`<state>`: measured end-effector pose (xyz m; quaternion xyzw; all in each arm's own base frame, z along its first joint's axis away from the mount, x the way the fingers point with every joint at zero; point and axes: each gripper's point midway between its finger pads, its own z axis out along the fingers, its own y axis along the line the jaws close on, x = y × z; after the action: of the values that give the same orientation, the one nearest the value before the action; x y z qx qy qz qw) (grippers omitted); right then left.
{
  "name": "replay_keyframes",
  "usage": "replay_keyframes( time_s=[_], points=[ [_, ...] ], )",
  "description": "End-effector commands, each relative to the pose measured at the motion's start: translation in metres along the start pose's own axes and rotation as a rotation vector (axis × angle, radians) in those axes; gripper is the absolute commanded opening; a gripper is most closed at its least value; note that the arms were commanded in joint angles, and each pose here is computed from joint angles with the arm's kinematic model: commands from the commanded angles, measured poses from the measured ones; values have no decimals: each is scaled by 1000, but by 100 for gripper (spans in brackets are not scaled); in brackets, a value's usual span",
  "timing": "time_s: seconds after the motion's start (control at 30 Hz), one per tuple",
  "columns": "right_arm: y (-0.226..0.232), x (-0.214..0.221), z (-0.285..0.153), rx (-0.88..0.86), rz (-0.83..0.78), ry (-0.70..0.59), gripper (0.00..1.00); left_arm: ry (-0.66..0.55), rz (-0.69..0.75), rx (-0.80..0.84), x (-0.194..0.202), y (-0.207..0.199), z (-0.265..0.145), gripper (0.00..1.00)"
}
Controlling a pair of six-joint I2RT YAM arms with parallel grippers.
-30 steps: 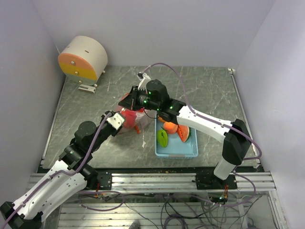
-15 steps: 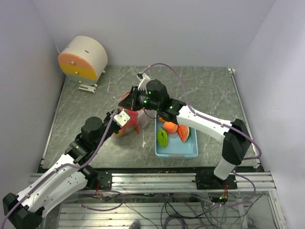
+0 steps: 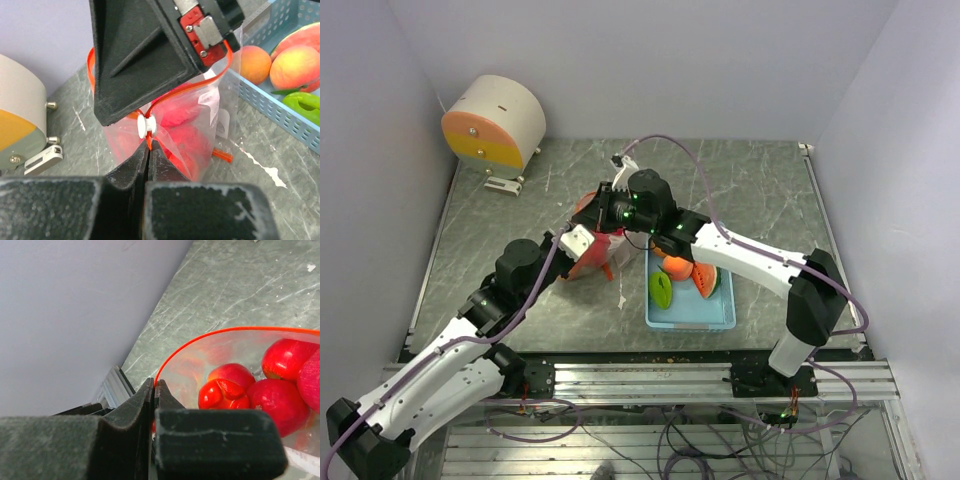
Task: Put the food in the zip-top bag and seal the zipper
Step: Zip the zipper food storage bag at the center of the board.
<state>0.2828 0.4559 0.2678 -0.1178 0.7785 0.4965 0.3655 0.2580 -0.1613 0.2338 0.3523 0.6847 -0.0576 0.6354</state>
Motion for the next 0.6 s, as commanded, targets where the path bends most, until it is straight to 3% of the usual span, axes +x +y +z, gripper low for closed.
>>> replay_keyframes(
  time_s=[0.0,0.23,0.37,0.57],
  points=[
    [9,-10,-11,-22,-25,-46,2,-7,-10,-44,-13,13,-10,7],
    [7,-22,-28,-43,-107,-82,53,-34,28,17,-11,2,-19,7],
    [19,-25,-46,-138,-252,-81,57,-39,48,44,-9,-3,-24,7],
    [29,-13,-90,-280,-675,-134,62,-34,39,101,-12,-11,-32,7]
  ],
)
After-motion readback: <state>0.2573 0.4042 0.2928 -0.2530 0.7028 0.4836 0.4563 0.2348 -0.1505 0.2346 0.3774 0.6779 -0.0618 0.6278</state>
